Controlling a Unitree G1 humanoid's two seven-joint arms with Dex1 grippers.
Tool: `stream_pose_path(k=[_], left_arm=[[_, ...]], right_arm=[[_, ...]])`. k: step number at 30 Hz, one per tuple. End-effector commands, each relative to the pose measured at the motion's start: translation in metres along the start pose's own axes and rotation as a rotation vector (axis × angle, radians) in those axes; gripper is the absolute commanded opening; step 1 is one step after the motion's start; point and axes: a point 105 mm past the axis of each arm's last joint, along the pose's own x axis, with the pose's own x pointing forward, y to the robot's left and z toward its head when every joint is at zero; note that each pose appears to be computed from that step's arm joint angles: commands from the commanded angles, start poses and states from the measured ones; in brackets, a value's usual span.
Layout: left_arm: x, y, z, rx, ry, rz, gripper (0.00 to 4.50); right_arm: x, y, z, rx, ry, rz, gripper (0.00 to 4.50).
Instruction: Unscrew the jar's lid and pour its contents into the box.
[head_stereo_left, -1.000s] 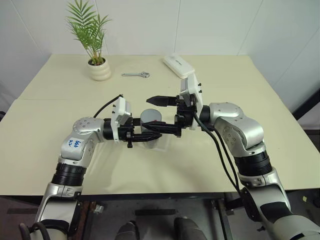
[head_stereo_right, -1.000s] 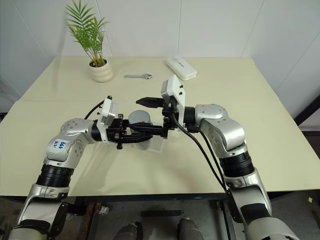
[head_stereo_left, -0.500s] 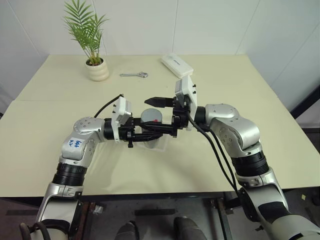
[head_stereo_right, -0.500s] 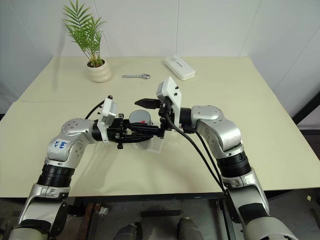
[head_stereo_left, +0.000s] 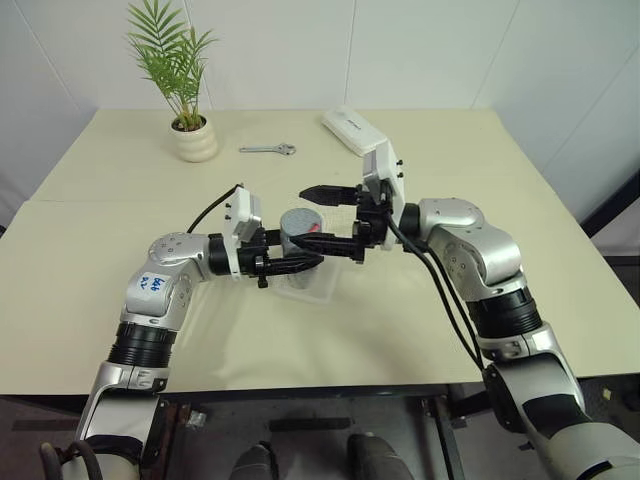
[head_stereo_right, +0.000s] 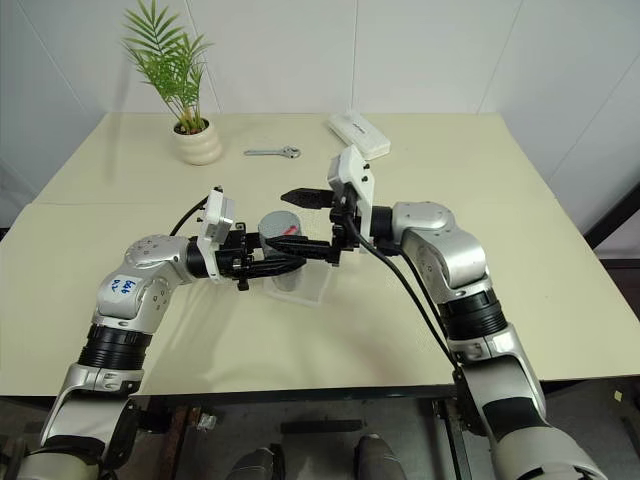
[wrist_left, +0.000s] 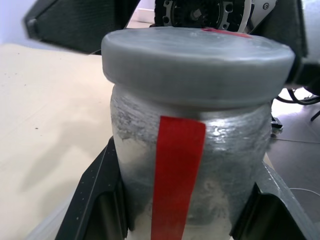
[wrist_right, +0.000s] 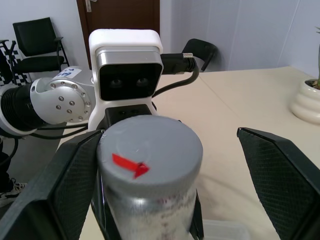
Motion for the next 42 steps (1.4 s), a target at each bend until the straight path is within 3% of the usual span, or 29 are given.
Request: stream_pose_path(k=[1, 14, 19, 22, 29, 42], left_arm=[[0.002, -0.014, 0.015, 0.079, -0.021, -0.094, 1.93], [0.0, -0.013, 0.015, 0.078, -0.017, -0.089, 1.93], [0.001, -0.012, 0.015, 0.079, -0.016, -0.089, 1.93], [0.002, -0.012, 0.015, 0.08, -0.017, -0.092, 1.93], [0.005, -0.013, 0.014, 0.075, -0.023, -0.101, 1.93], [0.006, -0.014, 0.014, 0.074, -0.027, -0.107, 1.93]], right_arm=[[-0.052, -0.042, 0.019, -0.044, -0.014, -0.252, 4.47], [-0.099, -0.042, 0.022, 0.021, -0.02, -0.283, 4.47], [-0.086, -0.03, 0.039, 0.026, -0.084, -0.221, 4.47], [-0.057, -0.012, 0.05, 0.038, -0.133, -0.137, 4.47], [-0.004, 0.022, 0.038, 0.008, -0.07, -0.03, 4.47], [0.02, 0.027, 0.03, 0.005, -0.042, -0.012, 4.47]])
